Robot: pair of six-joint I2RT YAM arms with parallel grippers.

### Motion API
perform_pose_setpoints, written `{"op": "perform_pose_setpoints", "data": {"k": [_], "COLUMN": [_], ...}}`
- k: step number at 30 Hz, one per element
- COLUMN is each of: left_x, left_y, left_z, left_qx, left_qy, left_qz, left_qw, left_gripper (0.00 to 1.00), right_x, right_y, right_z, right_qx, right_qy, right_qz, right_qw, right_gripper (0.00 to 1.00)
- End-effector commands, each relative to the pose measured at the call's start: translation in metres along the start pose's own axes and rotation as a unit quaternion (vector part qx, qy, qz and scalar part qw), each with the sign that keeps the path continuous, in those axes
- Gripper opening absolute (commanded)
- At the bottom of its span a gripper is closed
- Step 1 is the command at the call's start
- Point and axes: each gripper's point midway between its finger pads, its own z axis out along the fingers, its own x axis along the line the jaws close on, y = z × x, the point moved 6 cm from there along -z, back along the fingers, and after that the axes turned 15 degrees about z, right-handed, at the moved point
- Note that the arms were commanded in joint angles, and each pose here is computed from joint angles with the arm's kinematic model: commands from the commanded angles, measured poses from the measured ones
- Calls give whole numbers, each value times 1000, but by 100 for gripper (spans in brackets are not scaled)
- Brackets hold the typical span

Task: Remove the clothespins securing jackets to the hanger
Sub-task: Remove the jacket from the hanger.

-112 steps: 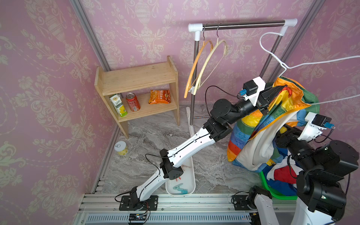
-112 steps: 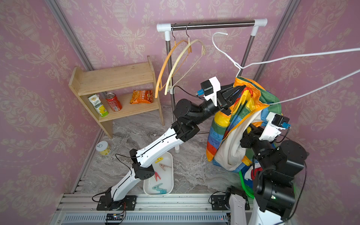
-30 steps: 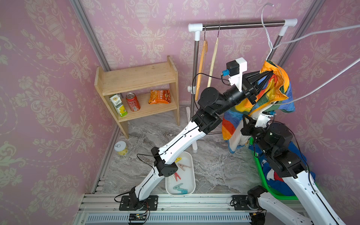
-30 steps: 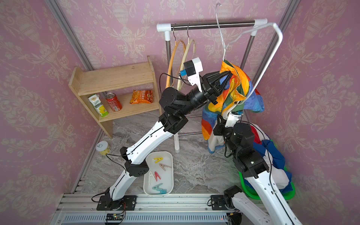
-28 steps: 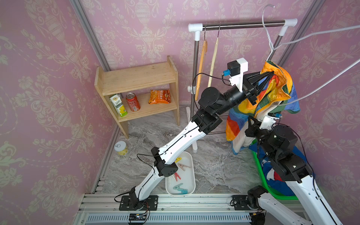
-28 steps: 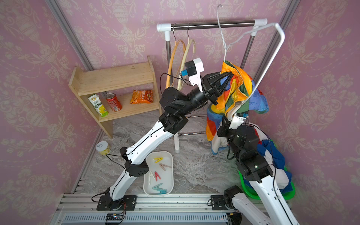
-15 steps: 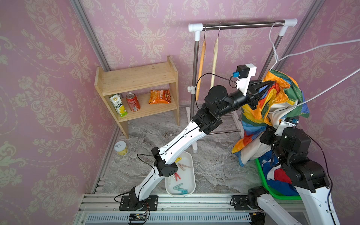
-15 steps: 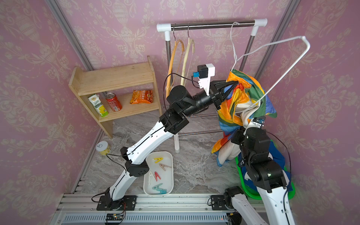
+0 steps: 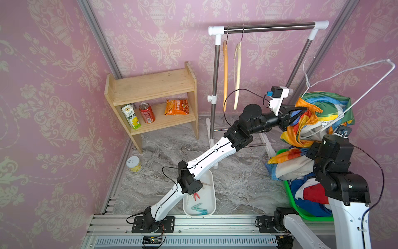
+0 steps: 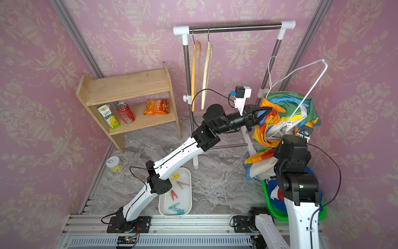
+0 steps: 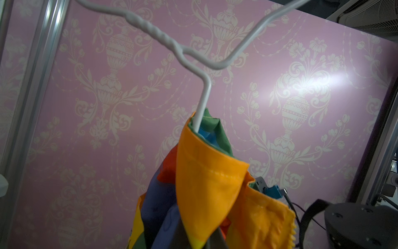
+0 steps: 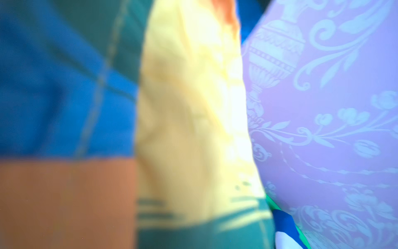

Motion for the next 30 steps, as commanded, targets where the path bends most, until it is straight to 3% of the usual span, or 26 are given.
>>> {"op": "perform_pose_setpoints", "data": {"k": [1, 8, 10, 14, 19, 23, 25, 30], "left_x": [-17, -14, -13, -9, 3, 7, 8, 11], "left_y": [27, 30, 31, 21, -23, -40, -43, -53], "left_z": [-3, -5, -6, -4, 0, 1, 1, 0], "left_qx": [-39, -43, -46, -34, -4, 17, 24, 43], "left_qy": [-44, -47, -47, -50, -46, -38, -35, -28], "left_qz": [-2, -3, -1, -10, -66, -69, -67, -58], "left_qw": [998, 998, 998, 998, 997, 997, 997, 997], "left_gripper": [0, 0, 0, 0, 0, 0, 0, 0], "right_x": [-7, -24, -22, -23, -38, -44, -44, -34], "right_y": [35, 82, 77, 19, -68, -119, -139, -145], "right_z": [1, -15, -8, 26, 62, 83, 91, 104], "right_qx": [-38, -77, -52, 23, 122, 186, 215, 257], "right_qy": [-23, -62, -61, -62, -86, -98, -95, -78], "right_qz": [2, -36, -55, -68, -64, -31, -13, -3], "right_qw": [999, 994, 995, 996, 987, 977, 972, 963], "right_gripper": [0, 1, 2, 1, 1, 0, 0, 1]}}
